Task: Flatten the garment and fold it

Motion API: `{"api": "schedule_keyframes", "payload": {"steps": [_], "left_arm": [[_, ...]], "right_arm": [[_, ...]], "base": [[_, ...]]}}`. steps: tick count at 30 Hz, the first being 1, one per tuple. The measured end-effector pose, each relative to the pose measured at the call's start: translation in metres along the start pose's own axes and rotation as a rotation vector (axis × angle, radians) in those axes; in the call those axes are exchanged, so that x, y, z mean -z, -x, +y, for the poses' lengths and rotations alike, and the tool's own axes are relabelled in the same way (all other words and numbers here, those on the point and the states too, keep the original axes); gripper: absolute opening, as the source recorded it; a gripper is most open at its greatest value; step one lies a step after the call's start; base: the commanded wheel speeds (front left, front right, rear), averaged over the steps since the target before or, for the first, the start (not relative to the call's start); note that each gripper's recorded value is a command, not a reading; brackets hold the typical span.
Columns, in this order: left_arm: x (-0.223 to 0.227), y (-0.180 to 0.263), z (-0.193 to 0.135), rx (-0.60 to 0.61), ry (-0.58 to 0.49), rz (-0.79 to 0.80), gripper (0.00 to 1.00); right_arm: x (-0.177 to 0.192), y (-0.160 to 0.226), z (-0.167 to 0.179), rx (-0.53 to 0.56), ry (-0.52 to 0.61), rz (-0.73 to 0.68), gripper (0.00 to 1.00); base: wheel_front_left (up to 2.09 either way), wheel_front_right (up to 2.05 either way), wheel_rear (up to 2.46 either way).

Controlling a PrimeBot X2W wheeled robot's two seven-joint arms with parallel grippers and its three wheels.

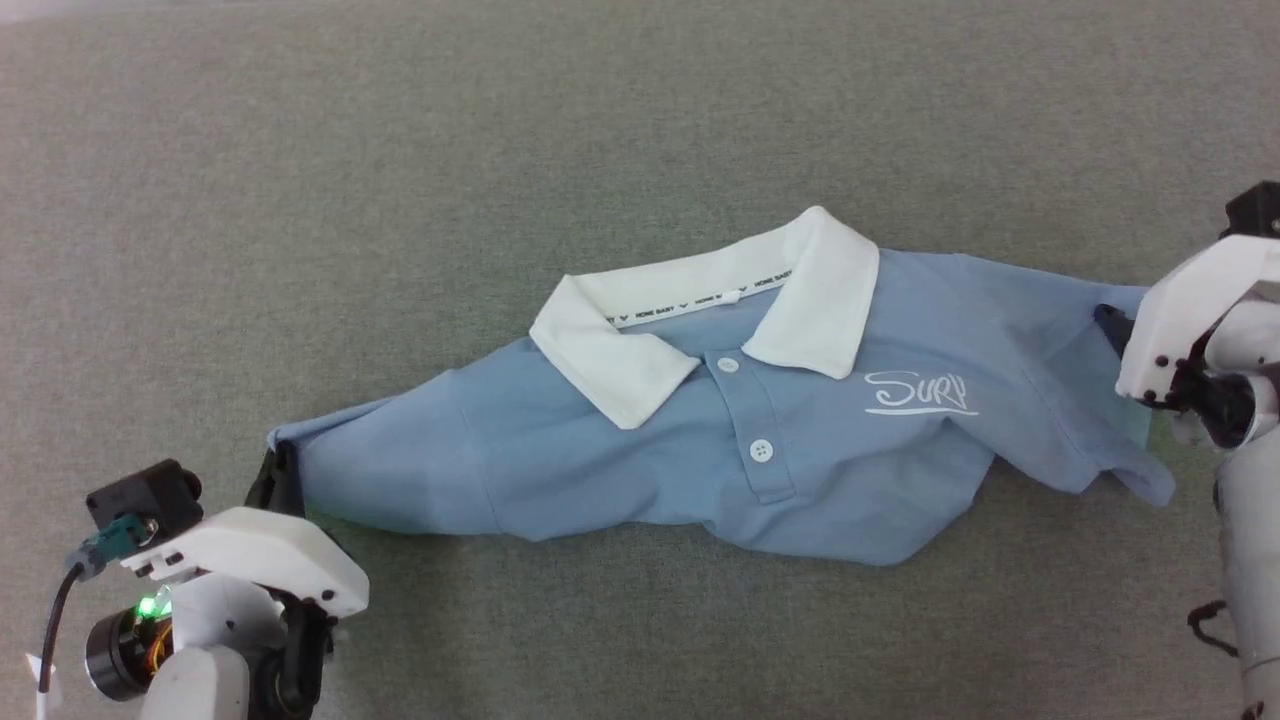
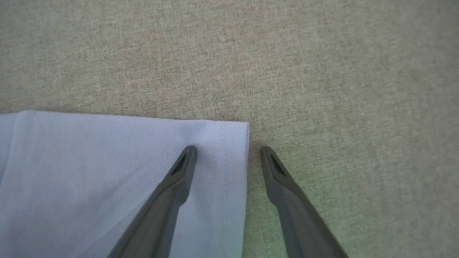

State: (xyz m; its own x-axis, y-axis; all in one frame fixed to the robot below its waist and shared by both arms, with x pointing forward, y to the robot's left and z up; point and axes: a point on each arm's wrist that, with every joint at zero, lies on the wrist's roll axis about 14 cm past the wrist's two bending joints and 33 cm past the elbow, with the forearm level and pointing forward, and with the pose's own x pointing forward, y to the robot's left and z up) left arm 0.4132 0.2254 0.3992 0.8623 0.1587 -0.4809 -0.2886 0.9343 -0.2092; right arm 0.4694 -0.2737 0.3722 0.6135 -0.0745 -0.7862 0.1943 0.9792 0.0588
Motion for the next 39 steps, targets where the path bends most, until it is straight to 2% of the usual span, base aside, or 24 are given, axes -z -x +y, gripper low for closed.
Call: {"api": "schedule_keyframes", "payload": {"steps": [2, 9, 15, 21, 24, 28, 32, 39], "left_arm": [[0.001, 0.000, 0.000, 0.006, 0.002, 0.005, 0.00], [-0.006, -0.002, -0.011, 0.054, 0.007, -0.010, 0.00], [-0.066, -0.013, -0.052, 0.231, 0.096, -0.141, 0.00], [-0.153, -0.018, -0.093, 0.390, 0.152, -0.301, 0.00], [-0.196, -0.022, -0.110, 0.439, 0.135, -0.373, 0.00], [-0.258, -0.027, -0.125, 0.450, 0.086, -0.504, 0.00], [-0.315, -0.030, -0.140, 0.444, 0.086, -0.638, 0.00], [-0.413, -0.014, -0.145, 0.420, 0.193, -0.951, 0.00]], "right_arm": [[-0.001, 0.000, 0.003, -0.004, 0.021, 0.026, 0.00], [-0.010, 0.006, 0.008, -0.018, 0.055, 0.010, 0.00], [-0.046, 0.019, 0.012, -0.032, 0.084, -0.122, 0.00], [-0.123, 0.044, 0.022, -0.037, 0.147, -0.349, 0.00], [-0.162, 0.058, 0.028, -0.030, 0.193, -0.446, 0.00], [-0.217, 0.082, 0.042, -0.023, 0.255, -0.592, 0.00], [-0.272, 0.111, 0.059, -0.008, 0.311, -0.762, 0.00], [-0.353, 0.172, 0.077, 0.044, 0.359, -1.079, 0.00]], "base": [[0.00, 0.00, 0.00], [0.00, 0.00, 0.00], [0.00, 0.00, 0.00], [0.00, 0.00, 0.00], [0.00, 0.00, 0.00], [0.00, 0.00, 0.00], [0.00, 0.00, 0.00], [0.00, 0.00, 0.00]]}}
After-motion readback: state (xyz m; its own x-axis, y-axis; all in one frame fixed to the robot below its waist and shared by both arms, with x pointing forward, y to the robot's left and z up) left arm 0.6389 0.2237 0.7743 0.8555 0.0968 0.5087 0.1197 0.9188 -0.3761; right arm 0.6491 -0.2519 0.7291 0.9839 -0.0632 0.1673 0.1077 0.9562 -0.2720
